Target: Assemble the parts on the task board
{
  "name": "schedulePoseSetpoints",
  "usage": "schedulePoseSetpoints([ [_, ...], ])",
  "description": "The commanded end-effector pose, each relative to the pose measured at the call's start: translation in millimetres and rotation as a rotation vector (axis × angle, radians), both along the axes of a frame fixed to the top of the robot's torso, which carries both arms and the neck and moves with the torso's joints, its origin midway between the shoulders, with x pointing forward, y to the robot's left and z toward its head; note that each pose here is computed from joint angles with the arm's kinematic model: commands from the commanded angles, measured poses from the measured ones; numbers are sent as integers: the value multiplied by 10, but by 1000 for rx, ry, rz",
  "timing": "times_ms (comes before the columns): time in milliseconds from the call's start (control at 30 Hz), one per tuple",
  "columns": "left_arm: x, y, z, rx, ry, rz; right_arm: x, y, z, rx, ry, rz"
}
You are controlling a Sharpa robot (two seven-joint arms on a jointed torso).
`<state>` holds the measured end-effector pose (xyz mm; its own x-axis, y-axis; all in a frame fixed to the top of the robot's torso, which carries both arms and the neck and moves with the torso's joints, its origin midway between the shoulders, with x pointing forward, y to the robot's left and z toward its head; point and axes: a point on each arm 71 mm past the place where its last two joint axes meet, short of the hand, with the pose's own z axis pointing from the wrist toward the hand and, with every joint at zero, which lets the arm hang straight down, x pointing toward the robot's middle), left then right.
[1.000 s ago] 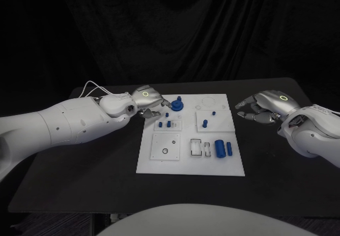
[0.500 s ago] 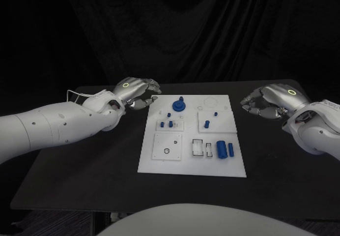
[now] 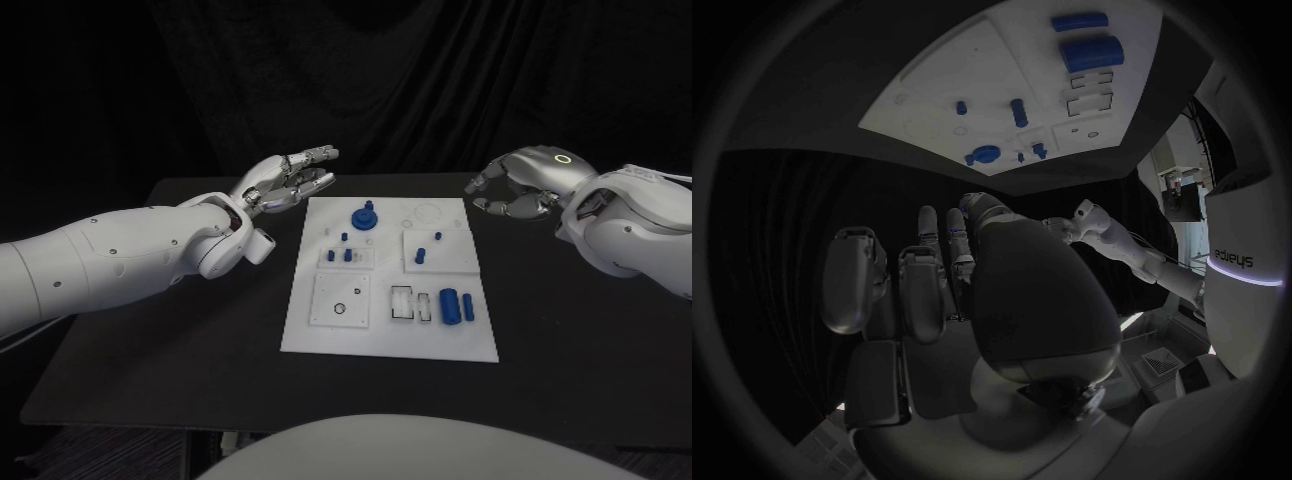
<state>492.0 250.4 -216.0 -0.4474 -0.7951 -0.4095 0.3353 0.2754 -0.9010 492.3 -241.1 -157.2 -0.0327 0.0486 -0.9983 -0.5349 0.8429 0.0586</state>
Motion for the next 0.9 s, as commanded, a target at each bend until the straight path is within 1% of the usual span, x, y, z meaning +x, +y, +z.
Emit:
schedulePoseSetpoints([
  [33, -41, -64, 42, -315, 162, -87, 51, 42, -76, -119, 61, 38],
  [200, -85, -99, 52, -363, 197, -122, 118, 80, -161, -159, 79, 54],
  [400, -109, -84, 60, -380, 204, -129, 162, 104, -246, -173, 89, 63],
  [633, -120, -61, 72, -413, 204, -102, 168, 117, -355, -181, 108, 65],
  [900, -116, -25, 71, -414, 196, -75, 170, 153, -432, -182, 117, 70],
])
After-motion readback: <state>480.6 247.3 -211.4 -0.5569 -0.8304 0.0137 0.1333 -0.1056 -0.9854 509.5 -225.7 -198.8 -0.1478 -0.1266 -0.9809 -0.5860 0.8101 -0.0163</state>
